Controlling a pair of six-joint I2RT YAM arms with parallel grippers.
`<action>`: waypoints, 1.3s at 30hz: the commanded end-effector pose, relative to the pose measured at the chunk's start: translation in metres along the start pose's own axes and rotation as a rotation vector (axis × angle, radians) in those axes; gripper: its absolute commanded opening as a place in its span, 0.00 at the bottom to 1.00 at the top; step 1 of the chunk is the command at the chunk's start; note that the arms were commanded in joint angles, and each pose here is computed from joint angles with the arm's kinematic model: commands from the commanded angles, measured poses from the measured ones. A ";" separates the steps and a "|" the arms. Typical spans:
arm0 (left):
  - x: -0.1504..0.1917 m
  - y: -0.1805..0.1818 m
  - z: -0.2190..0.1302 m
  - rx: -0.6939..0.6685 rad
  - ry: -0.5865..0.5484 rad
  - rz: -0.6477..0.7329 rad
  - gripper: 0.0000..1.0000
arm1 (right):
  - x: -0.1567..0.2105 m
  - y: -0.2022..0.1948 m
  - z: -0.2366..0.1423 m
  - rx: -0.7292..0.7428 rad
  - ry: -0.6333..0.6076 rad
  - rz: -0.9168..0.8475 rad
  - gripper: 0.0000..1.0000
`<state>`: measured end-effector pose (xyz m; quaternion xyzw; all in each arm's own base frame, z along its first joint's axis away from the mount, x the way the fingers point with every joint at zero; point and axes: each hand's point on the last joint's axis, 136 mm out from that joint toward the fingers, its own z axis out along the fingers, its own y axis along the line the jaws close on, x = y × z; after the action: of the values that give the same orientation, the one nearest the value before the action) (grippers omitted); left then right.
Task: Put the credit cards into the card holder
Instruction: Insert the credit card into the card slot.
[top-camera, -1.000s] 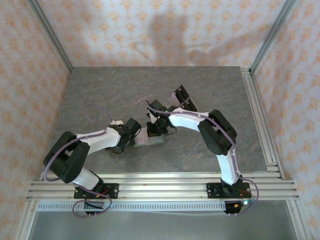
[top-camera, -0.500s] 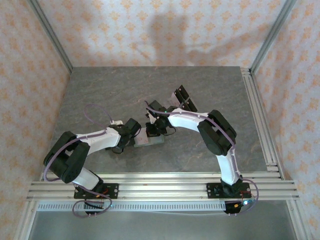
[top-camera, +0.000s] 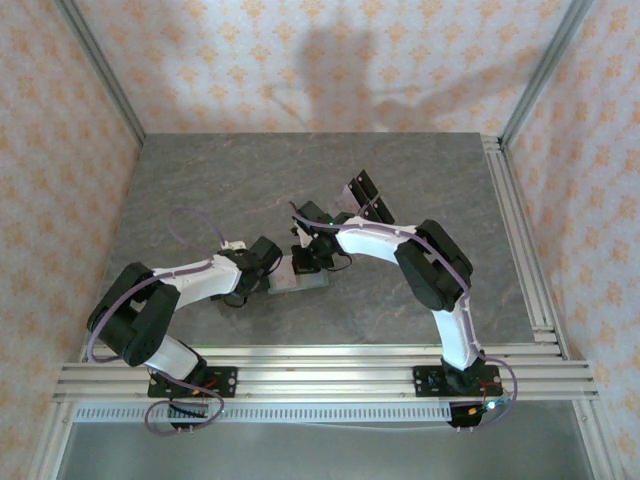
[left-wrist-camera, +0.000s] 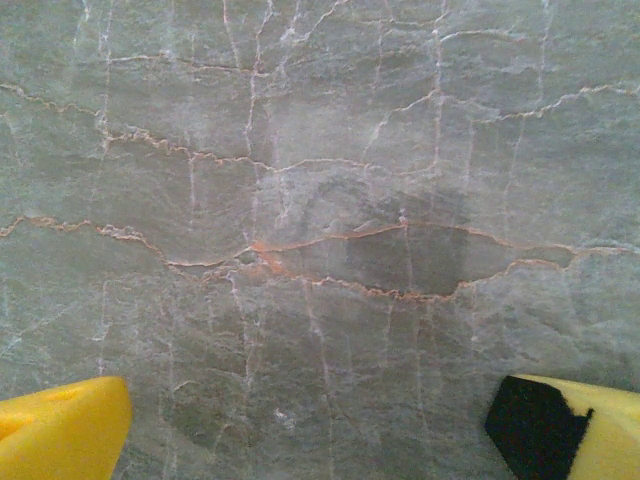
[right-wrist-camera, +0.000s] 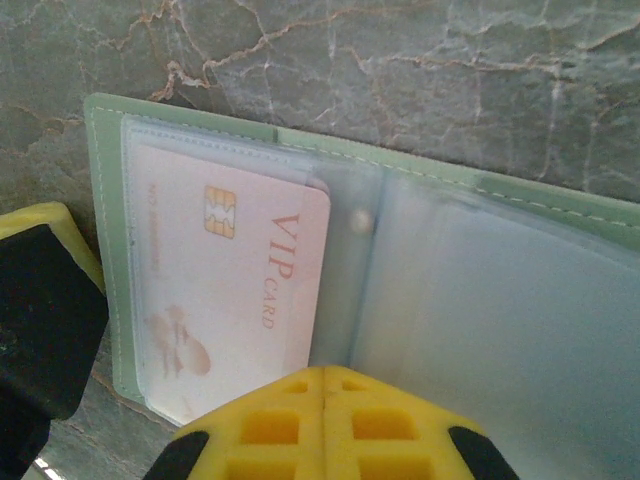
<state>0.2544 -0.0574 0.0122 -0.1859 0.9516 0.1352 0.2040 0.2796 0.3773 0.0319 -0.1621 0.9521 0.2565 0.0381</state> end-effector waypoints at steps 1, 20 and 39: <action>0.018 -0.015 0.018 0.041 0.053 0.029 1.00 | 0.006 -0.005 0.011 0.003 0.024 0.016 0.00; 0.021 -0.017 0.021 0.046 0.060 0.029 1.00 | 0.002 0.017 0.019 -0.095 0.029 0.044 0.00; 0.002 -0.014 -0.004 0.069 0.010 0.010 1.00 | -0.030 0.003 -0.070 -0.029 -0.150 0.036 0.32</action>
<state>0.2539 -0.0570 0.0172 -0.1855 0.9510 0.1333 0.2084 0.2995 0.3724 0.0755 -0.1303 0.9431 0.2979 0.0700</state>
